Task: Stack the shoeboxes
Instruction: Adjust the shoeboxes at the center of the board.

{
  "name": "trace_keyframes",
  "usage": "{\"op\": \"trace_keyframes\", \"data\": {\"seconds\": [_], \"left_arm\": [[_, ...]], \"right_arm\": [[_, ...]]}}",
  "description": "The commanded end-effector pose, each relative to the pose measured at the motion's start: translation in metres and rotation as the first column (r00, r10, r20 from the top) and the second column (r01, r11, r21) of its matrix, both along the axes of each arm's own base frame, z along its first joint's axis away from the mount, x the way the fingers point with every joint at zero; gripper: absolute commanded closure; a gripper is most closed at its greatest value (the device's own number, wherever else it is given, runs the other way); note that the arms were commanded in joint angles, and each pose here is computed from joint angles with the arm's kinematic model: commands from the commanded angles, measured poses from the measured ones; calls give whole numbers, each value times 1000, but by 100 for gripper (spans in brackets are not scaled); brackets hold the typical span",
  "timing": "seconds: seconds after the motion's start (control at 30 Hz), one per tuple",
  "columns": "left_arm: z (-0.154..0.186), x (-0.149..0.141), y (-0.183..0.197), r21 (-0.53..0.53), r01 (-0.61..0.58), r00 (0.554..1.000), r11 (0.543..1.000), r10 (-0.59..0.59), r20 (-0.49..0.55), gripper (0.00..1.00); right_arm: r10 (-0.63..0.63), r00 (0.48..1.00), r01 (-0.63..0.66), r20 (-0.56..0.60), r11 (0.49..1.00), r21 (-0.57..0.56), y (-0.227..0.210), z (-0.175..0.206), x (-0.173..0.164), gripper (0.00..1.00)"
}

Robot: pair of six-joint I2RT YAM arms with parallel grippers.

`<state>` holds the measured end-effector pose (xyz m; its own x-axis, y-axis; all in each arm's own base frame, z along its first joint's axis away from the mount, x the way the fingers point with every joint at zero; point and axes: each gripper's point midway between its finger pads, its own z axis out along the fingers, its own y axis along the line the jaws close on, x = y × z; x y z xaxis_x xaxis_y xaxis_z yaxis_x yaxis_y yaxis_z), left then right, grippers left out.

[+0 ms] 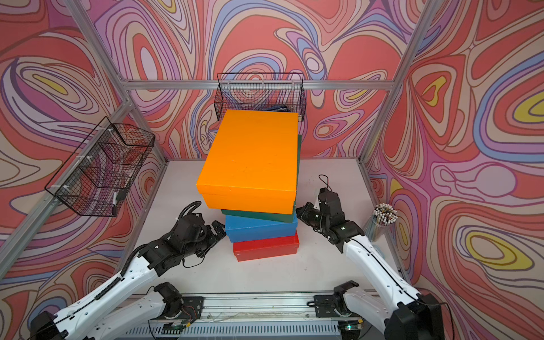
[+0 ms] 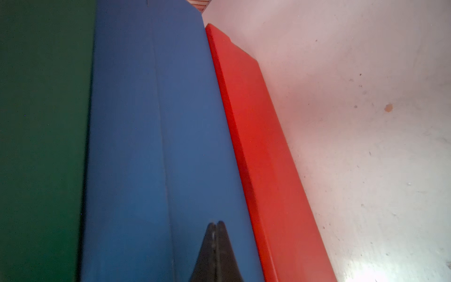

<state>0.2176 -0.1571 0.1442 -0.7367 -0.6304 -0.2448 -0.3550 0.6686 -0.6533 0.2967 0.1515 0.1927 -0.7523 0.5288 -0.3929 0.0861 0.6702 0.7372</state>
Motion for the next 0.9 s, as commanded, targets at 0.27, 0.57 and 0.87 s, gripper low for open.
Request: {"op": "trace_keyframes", "data": {"seconds": [0.27, 0.57, 0.87], "left_arm": [[-3, -17, -20, 37, 36, 999, 999, -36, -9, 4], [12, -22, -33, 31, 73, 997, 997, -74, 27, 4], [44, -40, 55, 182, -122, 986, 976, 97, 137, 2]], "right_arm": [[35, 999, -34, -35, 999, 23, 3, 1, -31, 100], [18, 999, -18, -49, 1000, 15, -4, 10, -45, 100], [-136, 991, 128, -14, 958, -255, -47, 21, -22, 100]]}}
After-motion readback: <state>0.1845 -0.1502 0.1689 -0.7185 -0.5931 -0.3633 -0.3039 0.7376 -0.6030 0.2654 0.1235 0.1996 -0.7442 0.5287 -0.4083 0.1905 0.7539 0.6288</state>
